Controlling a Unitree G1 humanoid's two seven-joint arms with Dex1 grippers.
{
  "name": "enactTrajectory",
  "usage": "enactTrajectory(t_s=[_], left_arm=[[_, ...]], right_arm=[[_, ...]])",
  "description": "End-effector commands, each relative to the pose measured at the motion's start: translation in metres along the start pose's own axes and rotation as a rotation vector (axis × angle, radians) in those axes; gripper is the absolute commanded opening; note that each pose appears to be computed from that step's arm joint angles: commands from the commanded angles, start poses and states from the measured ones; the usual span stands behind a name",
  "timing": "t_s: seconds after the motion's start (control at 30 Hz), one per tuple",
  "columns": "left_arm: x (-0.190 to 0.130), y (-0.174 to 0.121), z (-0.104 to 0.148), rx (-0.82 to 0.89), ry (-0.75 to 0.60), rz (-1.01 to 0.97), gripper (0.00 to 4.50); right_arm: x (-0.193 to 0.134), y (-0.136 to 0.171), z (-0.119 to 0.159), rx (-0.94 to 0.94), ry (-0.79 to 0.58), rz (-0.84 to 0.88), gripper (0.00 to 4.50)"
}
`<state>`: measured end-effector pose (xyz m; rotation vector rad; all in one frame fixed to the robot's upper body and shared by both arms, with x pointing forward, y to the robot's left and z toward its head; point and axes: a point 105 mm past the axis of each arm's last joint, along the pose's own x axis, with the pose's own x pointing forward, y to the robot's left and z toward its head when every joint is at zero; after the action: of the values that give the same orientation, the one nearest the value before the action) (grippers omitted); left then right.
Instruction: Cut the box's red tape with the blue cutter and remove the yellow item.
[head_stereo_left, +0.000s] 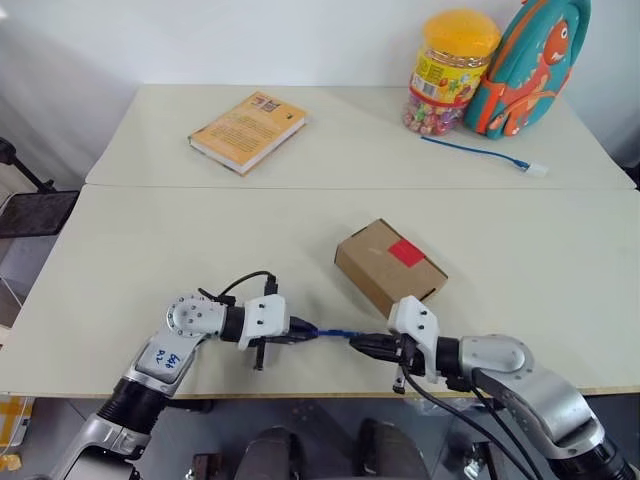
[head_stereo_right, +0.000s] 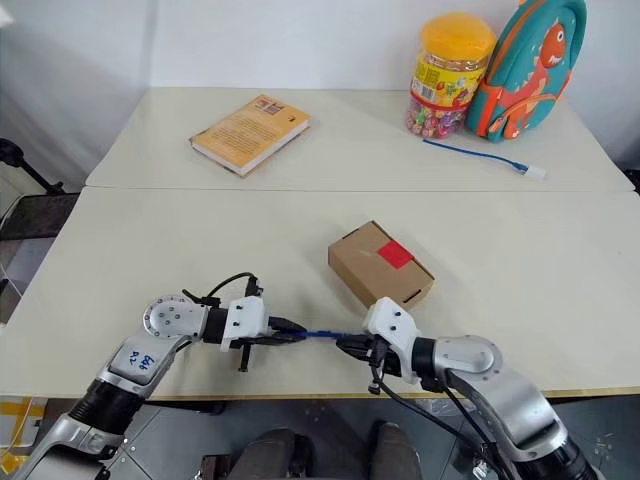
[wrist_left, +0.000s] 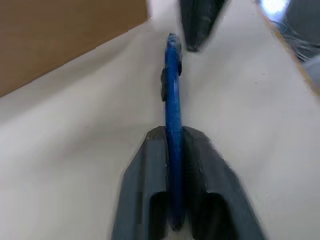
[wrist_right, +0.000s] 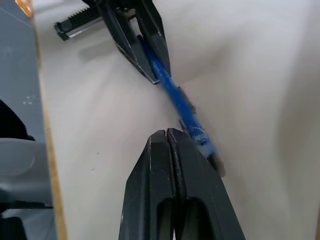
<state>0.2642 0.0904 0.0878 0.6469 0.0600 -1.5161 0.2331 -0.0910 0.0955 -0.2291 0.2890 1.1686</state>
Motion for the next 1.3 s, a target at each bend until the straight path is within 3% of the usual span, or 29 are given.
enactTrajectory(t_s=[0.03, 0.27, 0.63, 0.73, 1.07, 1.3], left_arm=[[0.008, -0.018, 0.003, 0.009, -0.014, -0.081, 1.84], [0.008, -0.007, 0.004, -0.056, -0.043, 0.023, 3.96], [-0.007, -0.005, -0.016, -0.165, 0.032, 0.032, 3.96], [-0.007, -0.006, -0.018, -0.177, 0.040, 0.025, 3.41], [-0.002, -0.013, -0.024, -0.184, 0.073, 0.001, 0.44], [0.000, -0.010, -0.021, -0.148, 0.079, 0.003, 0.44]], right_arm=[[-0.013, 0.007, 0.013, -0.028, -0.044, 0.022, 0.00], [-0.023, 0.005, 0.013, 0.003, -0.048, 0.010, 0.00], [-0.010, 0.006, 0.022, 0.013, -0.089, 0.030, 0.00], [-0.008, 0.005, 0.023, 0.014, -0.091, 0.034, 0.00], [-0.001, 0.002, 0.023, -0.020, -0.080, 0.058, 0.00], [0.010, -0.003, 0.014, -0.072, -0.012, 0.069, 0.00]])
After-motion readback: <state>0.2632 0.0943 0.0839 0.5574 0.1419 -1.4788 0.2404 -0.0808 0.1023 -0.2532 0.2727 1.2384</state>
